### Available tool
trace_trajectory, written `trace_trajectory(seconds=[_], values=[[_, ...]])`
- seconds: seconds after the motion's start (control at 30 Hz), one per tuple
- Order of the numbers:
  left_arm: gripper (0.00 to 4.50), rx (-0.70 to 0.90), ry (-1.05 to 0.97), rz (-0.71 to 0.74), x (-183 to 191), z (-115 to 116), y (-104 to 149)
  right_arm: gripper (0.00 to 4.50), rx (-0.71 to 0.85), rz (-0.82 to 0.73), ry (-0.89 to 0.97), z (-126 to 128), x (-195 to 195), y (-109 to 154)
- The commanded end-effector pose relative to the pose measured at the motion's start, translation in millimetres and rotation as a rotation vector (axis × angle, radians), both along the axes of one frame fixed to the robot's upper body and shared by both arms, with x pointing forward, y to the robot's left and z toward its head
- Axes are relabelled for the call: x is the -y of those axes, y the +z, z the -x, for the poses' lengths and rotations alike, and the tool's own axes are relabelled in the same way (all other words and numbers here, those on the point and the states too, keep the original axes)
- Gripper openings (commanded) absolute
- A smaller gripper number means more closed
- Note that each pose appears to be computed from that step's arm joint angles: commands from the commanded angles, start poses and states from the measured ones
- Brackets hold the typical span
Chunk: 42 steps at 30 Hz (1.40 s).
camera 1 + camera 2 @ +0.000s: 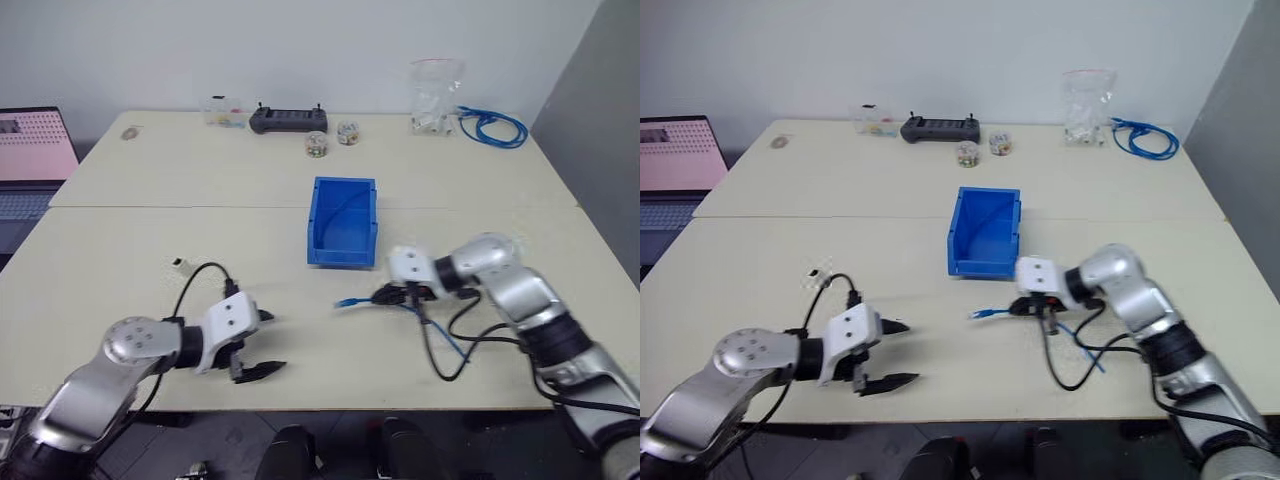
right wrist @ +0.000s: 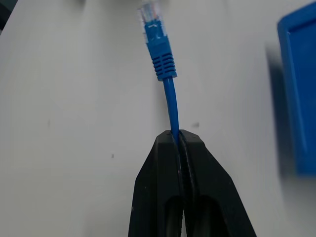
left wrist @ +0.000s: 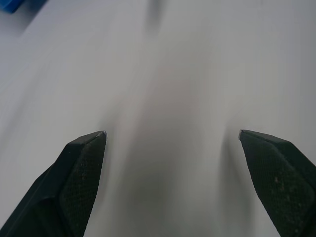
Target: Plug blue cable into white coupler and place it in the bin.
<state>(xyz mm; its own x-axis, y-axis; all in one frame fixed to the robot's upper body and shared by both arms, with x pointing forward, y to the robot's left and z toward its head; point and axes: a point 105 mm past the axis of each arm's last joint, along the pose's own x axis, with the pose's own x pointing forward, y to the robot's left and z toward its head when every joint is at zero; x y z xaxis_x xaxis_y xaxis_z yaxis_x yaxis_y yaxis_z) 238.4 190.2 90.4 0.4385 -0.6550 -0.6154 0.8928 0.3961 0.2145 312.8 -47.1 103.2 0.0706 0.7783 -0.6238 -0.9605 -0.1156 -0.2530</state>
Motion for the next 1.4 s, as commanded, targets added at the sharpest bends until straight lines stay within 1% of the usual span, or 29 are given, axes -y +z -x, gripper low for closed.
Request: trace_trajectory(seconds=[0.03, 0.13, 0.27, 0.33, 0.37, 0.5, 0.63, 0.77, 0.87, 0.97, 1.2, 1.23, 1.27, 1.4], values=[[4.50, 0.049, 0.028, -0.064, -23.8, 0.6, 4.8, 0.06, 0.019, 0.006, 0.020, -3.1, -17.3, -1.4], [4.50, 0.057, 0.054, -0.052, -32.6, -0.4, 3.7, 0.06, 0.020, 0.006, 0.034, -4.2, -32.2, -7.7], [4.50, 0.071, 0.042, -0.036, -32.7, -4.3, 1.8, 0.06, 0.026, 0.003, 0.003, -10.7, -42.6, -12.7], [4.50, 0.083, 0.036, -0.027, -32.3, -9.0, 0.8, 0.48, 0.027, -0.019, -0.011, -12.8, -45.7, -10.6], [4.50, 0.090, 0.033, -0.019, -31.9, -11.5, 0.8, 0.61, 0.035, -0.036, -0.018, -14.1, -47.1, -7.5], [4.50, 0.125, 0.042, 0.013, -29.9, -21.3, 2.9, 1.66, 0.023, -0.111, -0.047, -15.5, -50.5, 6.4], [4.50, 0.139, 0.014, 0.039, -22.4, -27.1, 3.7, 2.58, 0.002, -0.152, -0.043, -8.6, -41.1, 21.9], [4.50, 0.147, -0.050, 0.082, 1.2, -34.1, 2.0, 3.68, -0.070, -0.236, -0.024, 27.1, -10.2, 38.6], [4.50, 0.158, -0.072, 0.106, 14.2, -40.2, 1.3, 3.68, -0.087, -0.281, -0.053, 42.4, -1.0, 41.3], [4.50, 0.162, -0.089, 0.111, 24.3, -44.8, -0.9, 3.68, -0.098, -0.287, -0.104, 52.6, 5.5, 36.8], [4.50, 0.147, -0.117, 0.046, 28.5, -52.0, -13.0, 3.68, -0.106, -0.301, -0.205, 58.5, 10.4, 32.3], [4.14, 0.145, -0.118, 0.038, 27.7, -52.8, -13.6, 3.75, -0.105, -0.302, -0.208, 58.7, 10.6, 32.7], [4.02, 0.143, -0.116, 0.027, 26.1, -54.0, -14.4, 3.75, -0.103, -0.301, -0.211, 58.6, 10.9, 33.0], [3.10, 0.120, -0.109, -0.007, 19.7, -55.5, -19.1, 3.75, -0.100, -0.298, -0.219, 58.3, 12.3, 34.0]])
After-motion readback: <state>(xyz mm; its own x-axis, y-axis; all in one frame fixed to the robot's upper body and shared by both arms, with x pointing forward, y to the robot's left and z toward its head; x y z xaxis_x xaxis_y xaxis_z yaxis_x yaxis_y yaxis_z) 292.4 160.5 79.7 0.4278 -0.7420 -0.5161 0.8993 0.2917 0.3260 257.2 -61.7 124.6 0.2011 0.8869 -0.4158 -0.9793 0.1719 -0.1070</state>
